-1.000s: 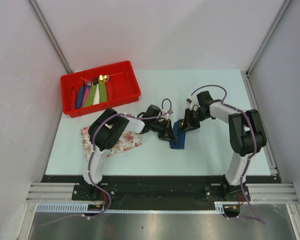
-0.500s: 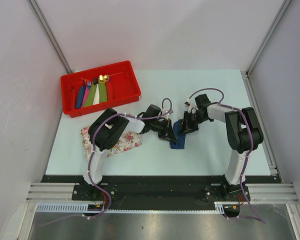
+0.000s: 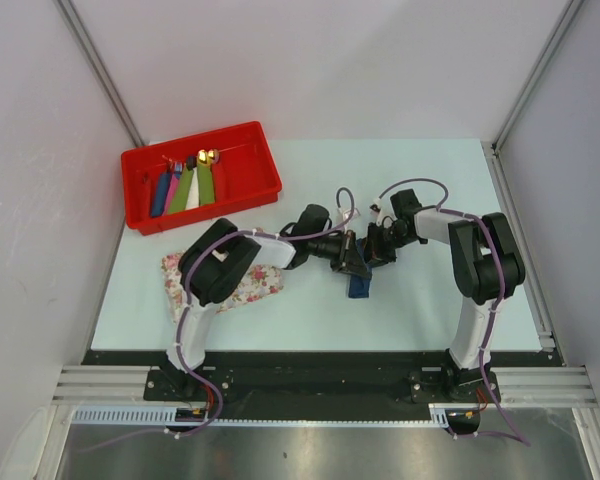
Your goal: Place the utensils on the paper napkin and roll it up
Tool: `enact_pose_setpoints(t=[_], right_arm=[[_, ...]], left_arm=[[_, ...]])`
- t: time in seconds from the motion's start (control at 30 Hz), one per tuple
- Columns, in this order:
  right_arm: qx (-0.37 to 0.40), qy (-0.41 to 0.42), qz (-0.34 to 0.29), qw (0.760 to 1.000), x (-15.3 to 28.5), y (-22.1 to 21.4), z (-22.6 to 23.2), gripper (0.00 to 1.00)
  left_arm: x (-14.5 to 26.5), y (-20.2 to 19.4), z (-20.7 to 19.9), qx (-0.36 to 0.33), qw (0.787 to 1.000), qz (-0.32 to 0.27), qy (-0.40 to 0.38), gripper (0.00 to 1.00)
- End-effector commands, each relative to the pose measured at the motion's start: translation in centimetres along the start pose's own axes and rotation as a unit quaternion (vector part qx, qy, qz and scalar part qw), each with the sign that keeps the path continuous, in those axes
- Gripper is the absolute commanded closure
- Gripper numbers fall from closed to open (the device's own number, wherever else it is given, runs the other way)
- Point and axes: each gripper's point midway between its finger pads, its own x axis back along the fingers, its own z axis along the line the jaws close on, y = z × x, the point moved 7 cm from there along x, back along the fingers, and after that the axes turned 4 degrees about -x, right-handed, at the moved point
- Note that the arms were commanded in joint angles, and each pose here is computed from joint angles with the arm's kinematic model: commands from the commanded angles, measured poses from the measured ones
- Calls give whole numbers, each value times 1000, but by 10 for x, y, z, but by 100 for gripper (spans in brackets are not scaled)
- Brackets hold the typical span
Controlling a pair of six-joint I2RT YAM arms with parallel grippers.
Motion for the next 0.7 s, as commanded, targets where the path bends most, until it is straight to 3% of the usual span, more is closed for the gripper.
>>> enact_pose_setpoints(t=[0.0, 0.67], right_arm=[[-11, -56, 13, 998, -13, -10, -29, 95], [-17, -38, 26, 999, -9, -11, -30, 93]], left_arm=[[-16, 16, -25, -51, 997, -3, -55, 100], [-44, -20, 27, -3, 999, 9, -49, 100]])
